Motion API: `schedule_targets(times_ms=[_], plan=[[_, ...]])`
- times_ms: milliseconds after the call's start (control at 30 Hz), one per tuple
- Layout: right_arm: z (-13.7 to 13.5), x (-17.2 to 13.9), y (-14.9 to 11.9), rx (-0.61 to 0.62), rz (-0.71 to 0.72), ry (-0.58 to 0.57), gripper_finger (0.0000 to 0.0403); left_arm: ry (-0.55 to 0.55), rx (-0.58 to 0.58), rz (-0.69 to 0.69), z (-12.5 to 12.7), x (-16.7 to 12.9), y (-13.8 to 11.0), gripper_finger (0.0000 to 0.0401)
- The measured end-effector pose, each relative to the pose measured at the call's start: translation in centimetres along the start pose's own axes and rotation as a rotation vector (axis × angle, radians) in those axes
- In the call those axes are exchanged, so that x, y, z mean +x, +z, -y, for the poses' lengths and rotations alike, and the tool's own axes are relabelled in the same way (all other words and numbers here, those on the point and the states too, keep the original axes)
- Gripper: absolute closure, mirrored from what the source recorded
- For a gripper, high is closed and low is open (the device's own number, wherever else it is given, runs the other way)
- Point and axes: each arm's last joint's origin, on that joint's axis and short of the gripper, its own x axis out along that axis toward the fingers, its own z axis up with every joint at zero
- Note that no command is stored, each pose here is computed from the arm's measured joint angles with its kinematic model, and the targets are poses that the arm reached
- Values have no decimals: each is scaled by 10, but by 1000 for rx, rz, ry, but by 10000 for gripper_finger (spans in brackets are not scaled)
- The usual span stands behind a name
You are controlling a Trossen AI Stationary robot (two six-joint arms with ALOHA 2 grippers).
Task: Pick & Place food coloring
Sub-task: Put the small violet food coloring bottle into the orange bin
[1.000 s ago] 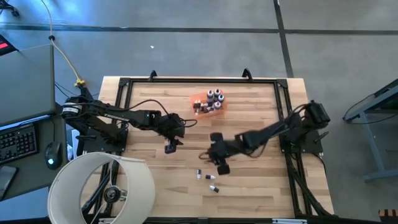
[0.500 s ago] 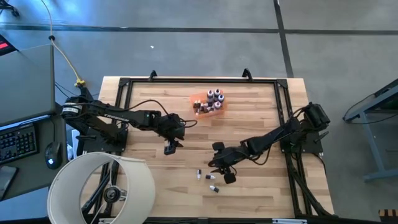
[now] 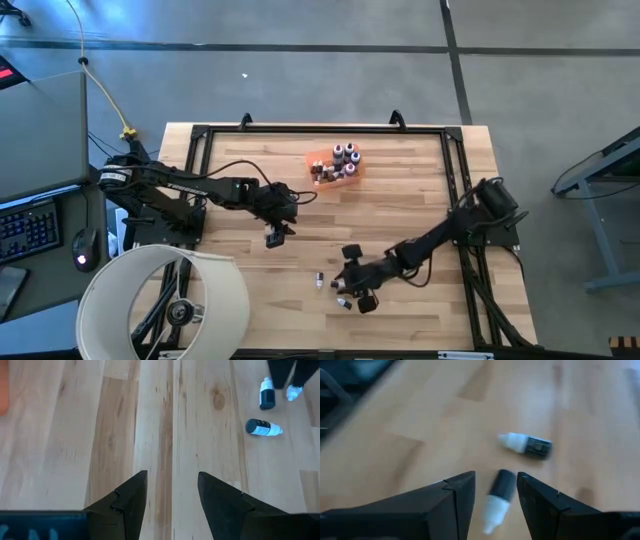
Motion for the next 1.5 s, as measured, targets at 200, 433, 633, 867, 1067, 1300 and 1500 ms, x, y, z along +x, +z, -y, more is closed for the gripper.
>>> schedule_targets(times_ms=[200, 433, 633, 867, 1067, 1300, 1500], plan=[[-2, 12, -14, 44, -64, -152, 263, -1, 2, -4, 0, 0, 0, 226], [-5, 23, -27, 103, -86, -160, 263, -11, 56, -5, 0, 0, 0, 226], [-1, 25, -29, 119, -82, -217, 281, 5, 61, -3, -1, 0, 0, 226], [15, 19, -16, 221, -43, -208, 338, 6, 60, -3, -1, 0, 0, 226], [67, -18, 32, 166, 137, -500, 329, 6, 58, 0, -1, 0, 0, 226], [162, -53, 65, 166, 162, -925, 321, 6, 59, 11, -1, 0, 1, 226], [231, -54, 49, 245, 60, -890, 326, 5, 61, 18, 0, 0, 2, 226]])
